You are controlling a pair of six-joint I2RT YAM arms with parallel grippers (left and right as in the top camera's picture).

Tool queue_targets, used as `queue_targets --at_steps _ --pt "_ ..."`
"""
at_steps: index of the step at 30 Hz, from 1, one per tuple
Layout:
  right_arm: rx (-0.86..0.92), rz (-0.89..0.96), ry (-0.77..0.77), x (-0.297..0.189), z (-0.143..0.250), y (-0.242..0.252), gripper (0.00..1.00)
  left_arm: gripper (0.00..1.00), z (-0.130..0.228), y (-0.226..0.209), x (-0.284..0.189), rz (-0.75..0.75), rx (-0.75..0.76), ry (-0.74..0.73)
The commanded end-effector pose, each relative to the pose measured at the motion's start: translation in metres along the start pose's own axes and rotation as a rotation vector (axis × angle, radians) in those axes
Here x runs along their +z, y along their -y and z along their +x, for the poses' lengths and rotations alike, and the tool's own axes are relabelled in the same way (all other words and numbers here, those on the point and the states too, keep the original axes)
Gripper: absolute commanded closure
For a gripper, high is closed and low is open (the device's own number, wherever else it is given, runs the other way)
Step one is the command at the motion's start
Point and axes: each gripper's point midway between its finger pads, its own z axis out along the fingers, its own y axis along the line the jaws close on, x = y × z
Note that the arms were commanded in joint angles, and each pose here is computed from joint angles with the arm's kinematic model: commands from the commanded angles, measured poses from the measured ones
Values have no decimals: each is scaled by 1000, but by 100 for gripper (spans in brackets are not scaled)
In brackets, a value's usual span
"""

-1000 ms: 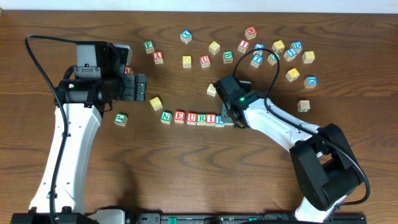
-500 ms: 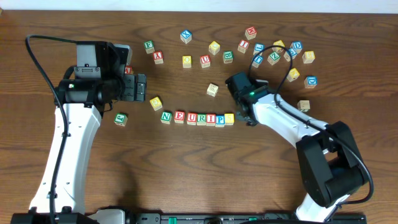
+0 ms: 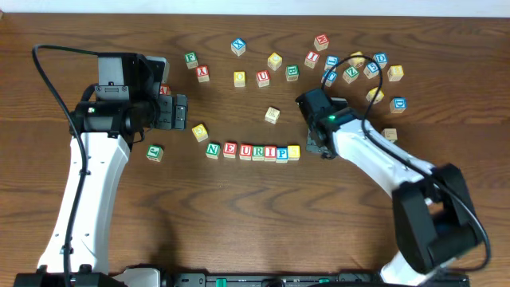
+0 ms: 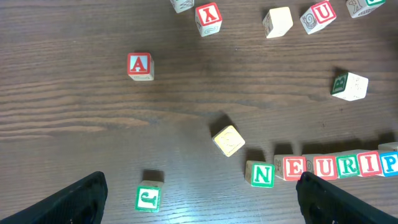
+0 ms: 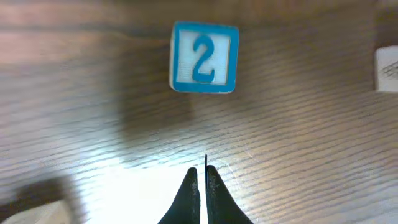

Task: Spell out NEURIPS
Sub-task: 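Raise the right arm and move it away to the upper right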

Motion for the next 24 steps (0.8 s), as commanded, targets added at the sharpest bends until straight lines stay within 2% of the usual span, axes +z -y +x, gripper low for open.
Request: queue_targets --at_steps 1,12,14,16,17,21,23,24 --pt "-15 -47 73 -31 -16 3 99 4 -9 -2 -5 -7 2 26" --pt "22 -172 215 -109 -32 17 99 5 -7 8 -3 51 3 27" --pt "27 -179 227 -116 -32 20 99 20 -5 8 -2 51 2 23" --pt "28 -180 230 -121 -31 23 99 46 -4 8 0 51 1 16" --pt "27 -180 229 -121 -30 24 99 55 -2 8 1 52 0 10" --pt "25 -177 222 -121 -28 24 99 57 11 7 15 57 -10 -48" --pt "25 -176 220 -121 -28 25 99 59 20 6 25 60 -37 -100" --pt "25 -176 220 -121 -28 25 99 64 26 6 31 62 -55 -130"
